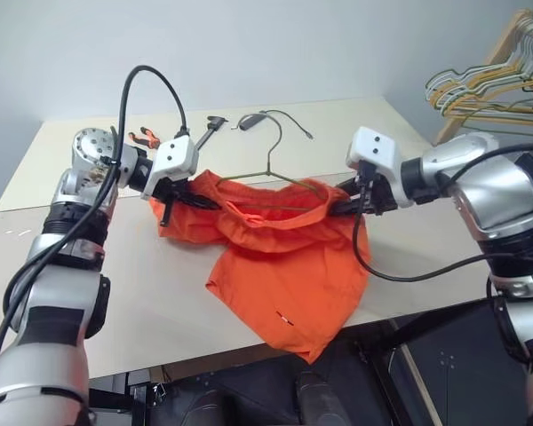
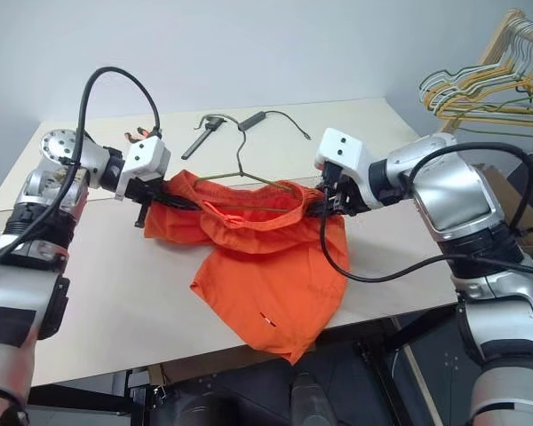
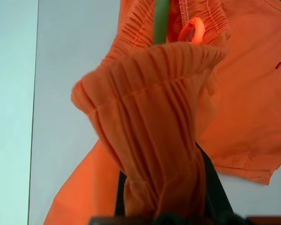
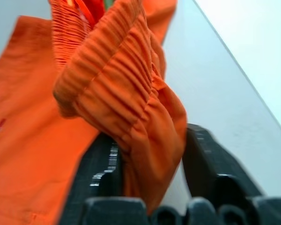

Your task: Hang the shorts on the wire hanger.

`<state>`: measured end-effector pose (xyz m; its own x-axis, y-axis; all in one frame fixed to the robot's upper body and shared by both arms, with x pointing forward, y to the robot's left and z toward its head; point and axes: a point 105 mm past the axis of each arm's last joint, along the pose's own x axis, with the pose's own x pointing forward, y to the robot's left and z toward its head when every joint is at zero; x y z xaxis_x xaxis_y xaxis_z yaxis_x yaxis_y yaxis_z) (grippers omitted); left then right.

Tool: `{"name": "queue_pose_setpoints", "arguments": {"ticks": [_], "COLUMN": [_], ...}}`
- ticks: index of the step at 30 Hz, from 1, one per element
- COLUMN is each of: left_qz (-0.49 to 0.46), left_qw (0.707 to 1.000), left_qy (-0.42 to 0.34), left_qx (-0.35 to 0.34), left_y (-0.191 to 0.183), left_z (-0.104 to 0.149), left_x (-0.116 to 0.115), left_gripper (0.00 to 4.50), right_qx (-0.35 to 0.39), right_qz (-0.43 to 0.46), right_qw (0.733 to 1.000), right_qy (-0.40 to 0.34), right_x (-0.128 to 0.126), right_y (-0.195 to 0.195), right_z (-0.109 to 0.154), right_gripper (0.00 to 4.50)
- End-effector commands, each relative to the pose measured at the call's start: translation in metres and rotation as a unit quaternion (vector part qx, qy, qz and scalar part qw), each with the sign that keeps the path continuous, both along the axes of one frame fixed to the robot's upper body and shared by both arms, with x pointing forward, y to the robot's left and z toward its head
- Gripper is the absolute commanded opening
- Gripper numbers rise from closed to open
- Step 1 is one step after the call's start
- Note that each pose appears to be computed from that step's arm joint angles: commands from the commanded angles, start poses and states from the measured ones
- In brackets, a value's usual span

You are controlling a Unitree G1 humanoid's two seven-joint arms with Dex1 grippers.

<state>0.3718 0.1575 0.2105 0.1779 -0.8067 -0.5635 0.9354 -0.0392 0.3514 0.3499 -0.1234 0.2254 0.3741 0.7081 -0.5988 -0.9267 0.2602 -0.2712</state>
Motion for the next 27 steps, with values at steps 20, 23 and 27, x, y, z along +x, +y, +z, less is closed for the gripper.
{"name": "queue_pose_setpoints", "arguments": {"ticks": [20,23,27], "left_qz": [-0.016,0.004,0.086], "left_qw": [0.996,0.992,0.969], "left_qy": [-0.035,-0.053,-0.101], "left_qx": [-0.081,-0.116,-0.209], "left_y": [-0.008,-0.003,0.000], "left_z": [0.039,0.053,0.081], "left_x": [0.000,0.004,0.022], "left_gripper": [2.89,3.78,4.45], "right_qx": [0.061,0.090,0.119], "right_qz": [-0.018,-0.065,-0.131], "right_qw": [0.996,0.990,0.980], "right_qy": [0.070,0.085,0.090], "right_x": [-0.020,-0.029,-0.043], "right_y": [-0.021,-0.035,-0.054], "right_z": [0.003,-0.002,-0.009], "right_gripper": [0.00,0.00,0.00]}}
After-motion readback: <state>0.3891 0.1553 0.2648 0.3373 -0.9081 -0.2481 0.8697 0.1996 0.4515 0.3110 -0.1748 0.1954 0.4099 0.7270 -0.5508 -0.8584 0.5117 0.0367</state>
